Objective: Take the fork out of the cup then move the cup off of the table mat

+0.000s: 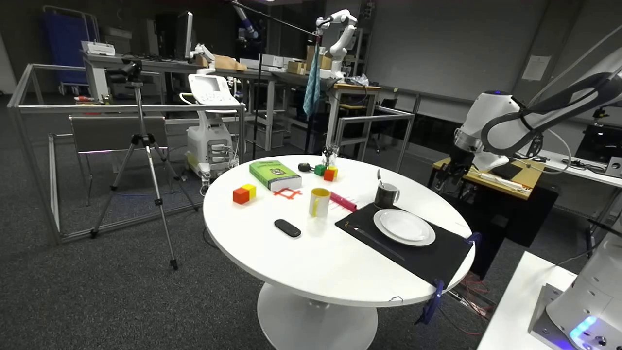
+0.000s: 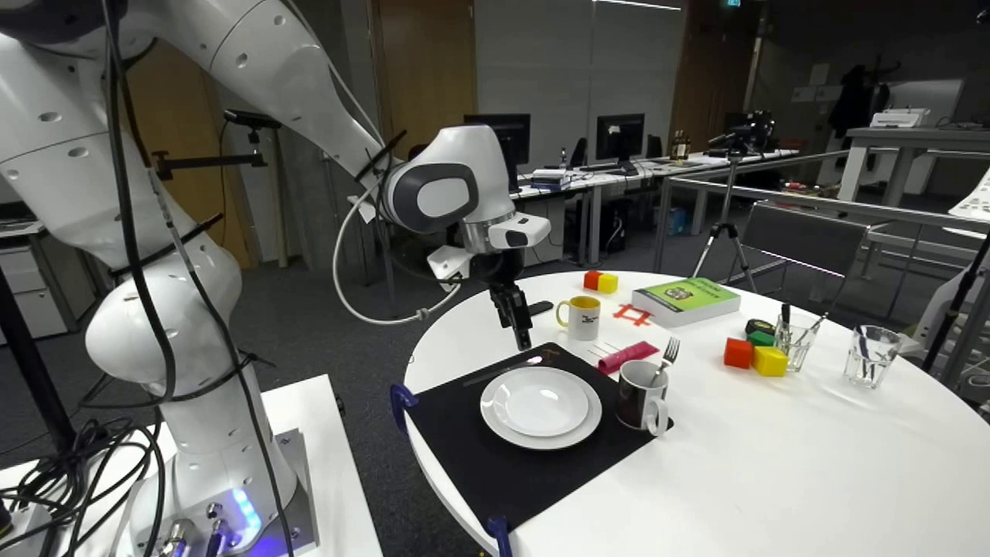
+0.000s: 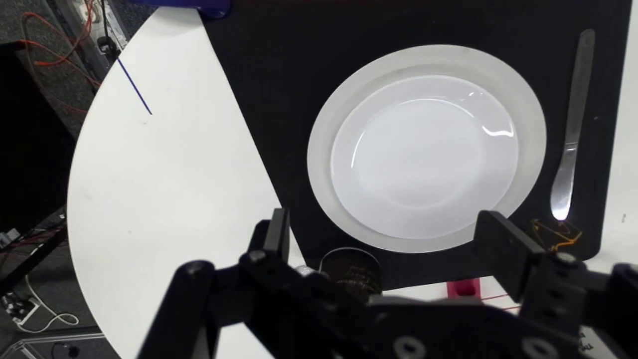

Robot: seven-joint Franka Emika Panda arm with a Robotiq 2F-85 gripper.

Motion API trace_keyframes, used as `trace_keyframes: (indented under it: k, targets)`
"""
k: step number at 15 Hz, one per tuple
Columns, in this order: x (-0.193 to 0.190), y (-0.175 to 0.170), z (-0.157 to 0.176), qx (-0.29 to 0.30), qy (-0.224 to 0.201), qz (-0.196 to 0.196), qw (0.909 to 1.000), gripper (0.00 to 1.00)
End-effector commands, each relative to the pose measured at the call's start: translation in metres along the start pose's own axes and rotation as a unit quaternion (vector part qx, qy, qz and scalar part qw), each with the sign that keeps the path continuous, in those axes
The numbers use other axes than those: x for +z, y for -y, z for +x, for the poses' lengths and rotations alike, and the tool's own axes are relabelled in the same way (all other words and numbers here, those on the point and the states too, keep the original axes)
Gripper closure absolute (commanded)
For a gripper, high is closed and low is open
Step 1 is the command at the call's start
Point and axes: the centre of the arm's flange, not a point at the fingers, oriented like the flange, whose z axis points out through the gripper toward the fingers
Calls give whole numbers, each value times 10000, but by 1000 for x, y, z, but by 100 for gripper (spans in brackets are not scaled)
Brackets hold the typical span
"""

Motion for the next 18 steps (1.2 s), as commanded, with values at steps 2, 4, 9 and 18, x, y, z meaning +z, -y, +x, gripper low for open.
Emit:
trace_keyframes:
  k: [2, 4, 9, 18]
  targets:
    - [4, -3, 7, 25, 31, -12, 10000, 0]
    - [6, -2, 8, 22, 40, -12, 10000, 0]
    - [12, -6, 23, 72, -228, 80, 9997, 0]
    - [46, -27, 83, -102, -707, 260, 9971, 0]
